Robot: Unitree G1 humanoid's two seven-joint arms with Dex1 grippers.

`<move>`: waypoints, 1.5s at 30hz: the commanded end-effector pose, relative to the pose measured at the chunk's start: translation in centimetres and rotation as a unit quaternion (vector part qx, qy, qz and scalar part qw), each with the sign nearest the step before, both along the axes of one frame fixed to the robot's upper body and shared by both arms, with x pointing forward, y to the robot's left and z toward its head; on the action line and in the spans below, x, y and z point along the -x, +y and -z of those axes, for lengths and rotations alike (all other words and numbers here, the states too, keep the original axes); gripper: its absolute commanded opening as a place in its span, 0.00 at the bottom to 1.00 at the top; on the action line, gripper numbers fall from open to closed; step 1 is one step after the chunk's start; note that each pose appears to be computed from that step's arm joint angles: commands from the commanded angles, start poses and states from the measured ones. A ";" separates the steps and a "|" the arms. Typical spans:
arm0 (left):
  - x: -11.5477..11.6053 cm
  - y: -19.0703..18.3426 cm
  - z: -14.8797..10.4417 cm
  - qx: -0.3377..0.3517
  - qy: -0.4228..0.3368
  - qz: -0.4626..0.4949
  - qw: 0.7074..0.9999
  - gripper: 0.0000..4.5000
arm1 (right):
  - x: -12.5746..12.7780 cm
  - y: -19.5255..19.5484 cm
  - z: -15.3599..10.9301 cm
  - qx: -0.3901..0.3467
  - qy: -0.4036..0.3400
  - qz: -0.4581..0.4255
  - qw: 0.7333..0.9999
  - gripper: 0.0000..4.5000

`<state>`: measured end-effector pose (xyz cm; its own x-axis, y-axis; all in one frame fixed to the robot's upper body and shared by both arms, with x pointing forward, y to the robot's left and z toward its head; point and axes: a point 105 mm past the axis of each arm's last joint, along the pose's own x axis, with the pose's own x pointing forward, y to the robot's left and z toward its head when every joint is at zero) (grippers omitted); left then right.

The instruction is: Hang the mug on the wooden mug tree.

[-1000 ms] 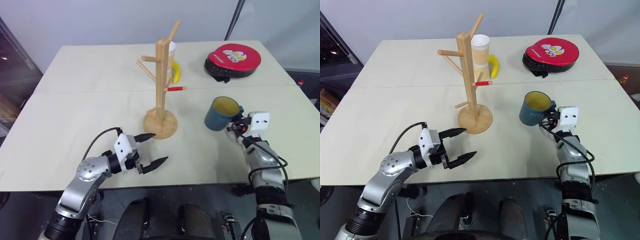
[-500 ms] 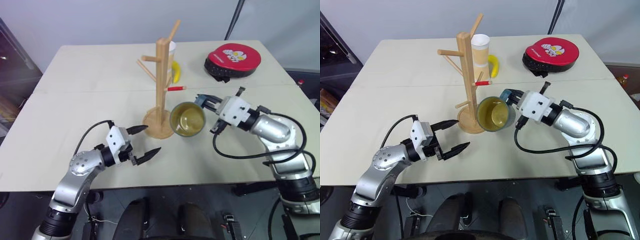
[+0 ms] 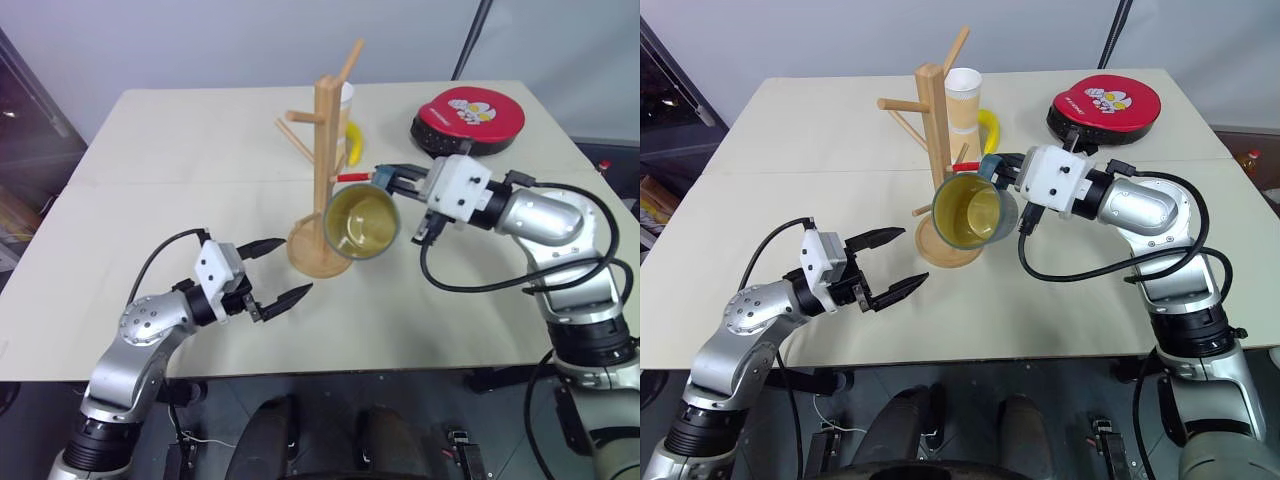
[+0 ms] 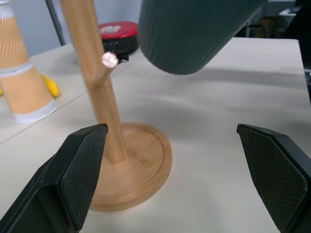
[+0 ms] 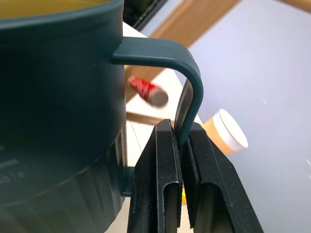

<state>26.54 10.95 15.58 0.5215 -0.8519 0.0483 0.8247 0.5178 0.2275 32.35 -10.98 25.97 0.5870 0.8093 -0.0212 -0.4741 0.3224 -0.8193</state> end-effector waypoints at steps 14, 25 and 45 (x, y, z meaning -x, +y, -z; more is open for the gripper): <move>1.0 -0.2 -3.8 0.056 -0.014 0.028 0.998 1.00 | -1.9 1.6 -0.3 0.045 0.020 0.001 0.999 0.01; 1.0 -0.5 -3.7 0.056 -0.015 0.030 0.998 1.00 | -2.3 1.9 -0.7 0.046 0.020 0.000 0.999 0.33; -2.8 3.4 -2.0 0.076 -0.008 -0.138 0.987 1.00 | 0.6 -7.5 1.0 -0.202 0.144 0.090 0.965 0.65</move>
